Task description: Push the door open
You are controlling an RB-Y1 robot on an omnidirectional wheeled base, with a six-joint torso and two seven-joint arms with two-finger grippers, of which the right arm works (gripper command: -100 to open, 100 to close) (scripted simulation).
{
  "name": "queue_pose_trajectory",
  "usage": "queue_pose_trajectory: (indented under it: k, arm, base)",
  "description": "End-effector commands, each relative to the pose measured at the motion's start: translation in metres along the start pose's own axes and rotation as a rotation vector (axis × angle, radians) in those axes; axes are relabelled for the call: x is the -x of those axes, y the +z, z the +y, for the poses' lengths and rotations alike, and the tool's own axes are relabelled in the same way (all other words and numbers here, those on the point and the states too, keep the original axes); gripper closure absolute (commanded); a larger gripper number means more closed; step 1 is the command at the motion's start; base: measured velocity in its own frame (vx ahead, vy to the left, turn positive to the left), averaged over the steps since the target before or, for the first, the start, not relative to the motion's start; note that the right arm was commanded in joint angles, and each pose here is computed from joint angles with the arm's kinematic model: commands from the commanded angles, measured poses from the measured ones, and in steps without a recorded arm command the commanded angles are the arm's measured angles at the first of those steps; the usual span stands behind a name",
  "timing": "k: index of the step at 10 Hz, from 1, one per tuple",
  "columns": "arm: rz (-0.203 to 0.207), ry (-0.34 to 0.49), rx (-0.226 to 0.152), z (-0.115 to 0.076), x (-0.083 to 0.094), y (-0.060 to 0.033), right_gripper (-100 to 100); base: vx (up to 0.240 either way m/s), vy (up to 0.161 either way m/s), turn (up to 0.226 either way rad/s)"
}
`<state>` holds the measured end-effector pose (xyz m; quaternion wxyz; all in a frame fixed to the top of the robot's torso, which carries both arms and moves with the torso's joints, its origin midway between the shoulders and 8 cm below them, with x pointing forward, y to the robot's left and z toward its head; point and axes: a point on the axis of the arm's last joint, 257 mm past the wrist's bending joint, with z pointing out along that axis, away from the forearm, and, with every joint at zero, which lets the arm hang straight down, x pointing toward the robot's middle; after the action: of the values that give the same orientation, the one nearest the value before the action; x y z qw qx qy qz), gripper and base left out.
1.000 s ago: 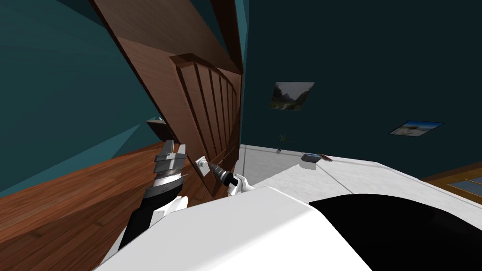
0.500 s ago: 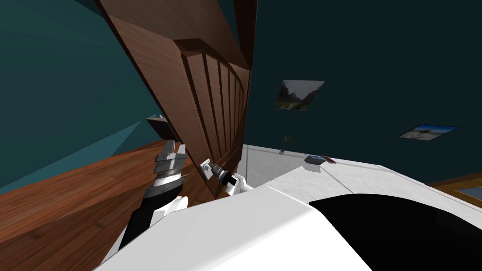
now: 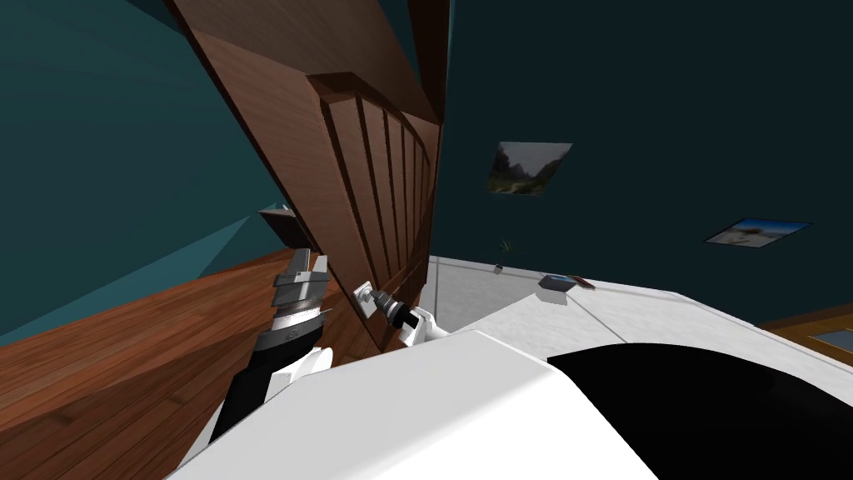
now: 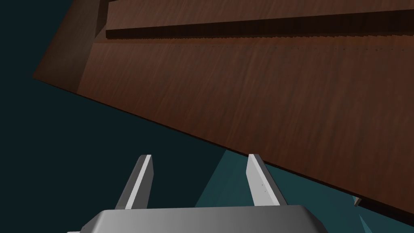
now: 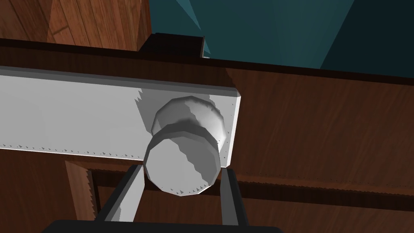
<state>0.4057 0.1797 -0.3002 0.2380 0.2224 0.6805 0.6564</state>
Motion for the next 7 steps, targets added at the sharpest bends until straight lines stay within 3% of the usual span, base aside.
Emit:
queue_pose_trajectory:
  k: [1, 2, 7]
  arm:
    - [0.000, 0.001, -0.002, -0.001, 0.000, -0.0004, 100]
    - [-0.034, -0.010, -0.008, -0.005, 0.021, -0.0045, 100]
    - [-0.125, -0.031, -0.020, -0.010, 0.074, -0.0161, 100]
  base:
    - [0.000, 0.000, 0.000]
    - [0.004, 0.075, 0.072]
    - [0.042, 0.152, 0.046]
